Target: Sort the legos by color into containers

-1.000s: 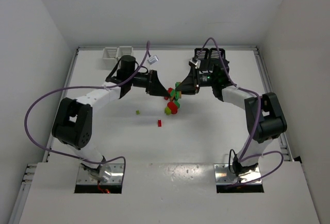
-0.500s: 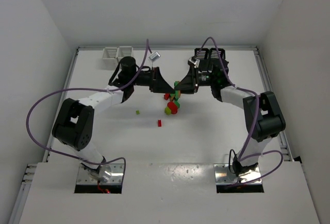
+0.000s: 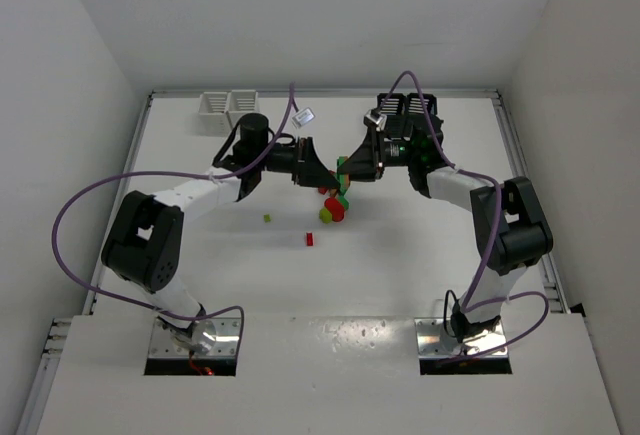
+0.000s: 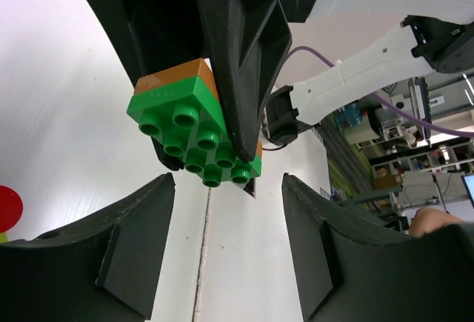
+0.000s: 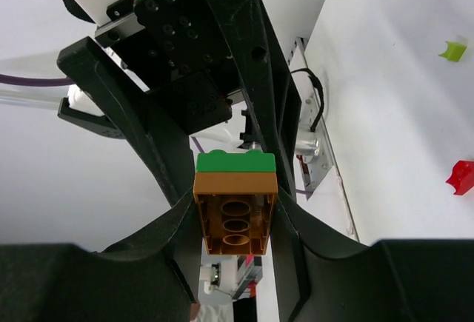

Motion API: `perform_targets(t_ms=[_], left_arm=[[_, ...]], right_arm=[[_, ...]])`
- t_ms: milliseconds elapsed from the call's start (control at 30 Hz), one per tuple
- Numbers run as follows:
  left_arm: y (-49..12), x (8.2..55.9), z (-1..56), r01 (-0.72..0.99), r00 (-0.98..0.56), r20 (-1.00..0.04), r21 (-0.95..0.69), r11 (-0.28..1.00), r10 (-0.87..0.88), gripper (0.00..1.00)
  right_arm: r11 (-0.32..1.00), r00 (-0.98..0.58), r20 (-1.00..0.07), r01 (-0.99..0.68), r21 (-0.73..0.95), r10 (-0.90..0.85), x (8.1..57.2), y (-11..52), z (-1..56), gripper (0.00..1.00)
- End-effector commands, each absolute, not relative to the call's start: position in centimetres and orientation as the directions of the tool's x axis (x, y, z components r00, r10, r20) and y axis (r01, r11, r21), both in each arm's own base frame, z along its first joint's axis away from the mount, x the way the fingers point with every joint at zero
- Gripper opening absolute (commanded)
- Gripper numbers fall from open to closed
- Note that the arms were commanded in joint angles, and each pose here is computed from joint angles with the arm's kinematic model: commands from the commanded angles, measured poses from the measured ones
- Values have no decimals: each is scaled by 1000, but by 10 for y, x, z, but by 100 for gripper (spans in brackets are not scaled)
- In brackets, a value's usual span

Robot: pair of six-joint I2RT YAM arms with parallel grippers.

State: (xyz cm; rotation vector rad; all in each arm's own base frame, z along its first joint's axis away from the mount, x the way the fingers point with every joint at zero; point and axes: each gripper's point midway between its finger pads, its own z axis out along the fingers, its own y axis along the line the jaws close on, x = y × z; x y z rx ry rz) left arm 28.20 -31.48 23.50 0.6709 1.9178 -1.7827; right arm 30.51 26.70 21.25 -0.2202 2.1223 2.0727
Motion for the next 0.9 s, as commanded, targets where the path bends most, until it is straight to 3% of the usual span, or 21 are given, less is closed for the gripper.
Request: perform_targets(t_ms=[0, 233, 533, 667, 867], left_arm=[[-319, 273, 244, 640, -768, -637, -767, 33, 66, 65], [-323, 269, 257, 645, -763, -645, -764, -10, 51, 64], [-324, 269, 253, 632, -774, -631, -775, -11, 50, 44], [-324, 269, 255, 622, -782, -621, -783, -13, 47, 44], [-324, 270, 260, 620, -783, -620, -785, -19, 42, 54]], right_arm=[[-3, -948, -318, -318, 948, 7, 305, 270, 227, 0], [-1, -951, -309, -309, 951, 6, 304, 270, 224, 0], [-4, -948, -318, -318, 948, -2, 301, 273, 224, 0], [-4, -948, -318, -318, 948, -2, 301, 273, 224, 0], [1, -947, -322, -322, 947, -4, 300, 272, 219, 0]])
